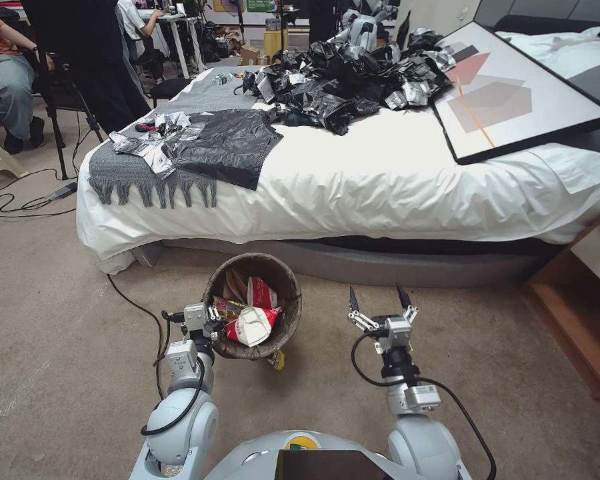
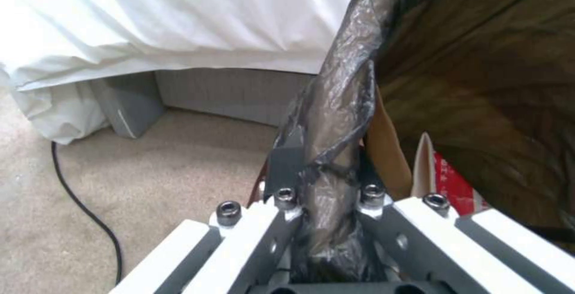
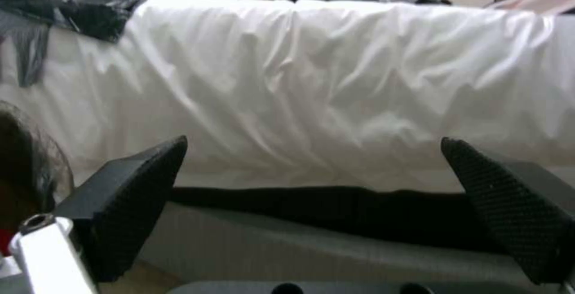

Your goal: Pick up the trash bin, then pick up the garbage from the floor and place it into the trash bin.

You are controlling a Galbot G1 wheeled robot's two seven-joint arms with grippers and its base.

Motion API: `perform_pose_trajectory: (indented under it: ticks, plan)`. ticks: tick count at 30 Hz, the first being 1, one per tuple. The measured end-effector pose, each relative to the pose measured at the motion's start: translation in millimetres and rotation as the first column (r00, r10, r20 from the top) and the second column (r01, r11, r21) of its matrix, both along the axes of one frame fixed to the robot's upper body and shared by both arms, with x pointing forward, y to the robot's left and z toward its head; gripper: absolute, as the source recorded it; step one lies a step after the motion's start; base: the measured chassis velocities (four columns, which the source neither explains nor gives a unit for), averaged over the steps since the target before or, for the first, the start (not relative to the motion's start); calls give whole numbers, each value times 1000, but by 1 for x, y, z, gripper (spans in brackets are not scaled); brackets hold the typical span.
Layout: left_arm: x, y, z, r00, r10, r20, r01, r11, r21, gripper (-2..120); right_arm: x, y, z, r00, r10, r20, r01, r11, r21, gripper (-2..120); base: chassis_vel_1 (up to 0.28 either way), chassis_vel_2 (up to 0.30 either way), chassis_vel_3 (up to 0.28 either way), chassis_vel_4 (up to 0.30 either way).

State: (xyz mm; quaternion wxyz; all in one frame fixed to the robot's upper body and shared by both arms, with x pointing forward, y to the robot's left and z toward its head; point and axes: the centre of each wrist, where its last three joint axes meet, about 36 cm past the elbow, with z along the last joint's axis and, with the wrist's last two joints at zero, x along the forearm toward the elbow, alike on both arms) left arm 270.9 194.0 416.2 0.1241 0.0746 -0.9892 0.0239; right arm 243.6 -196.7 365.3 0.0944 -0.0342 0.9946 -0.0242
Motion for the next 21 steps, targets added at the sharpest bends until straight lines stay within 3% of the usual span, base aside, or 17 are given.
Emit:
perform_pose_trajectory:
  ticks: [21]
  plan:
    - [-3, -1, -2, 1000, -20, 11, 20, 1000, -5, 2, 11, -4, -1, 1000, 13, 0, -13, 1000, 2, 98, 0, 0, 0, 0]
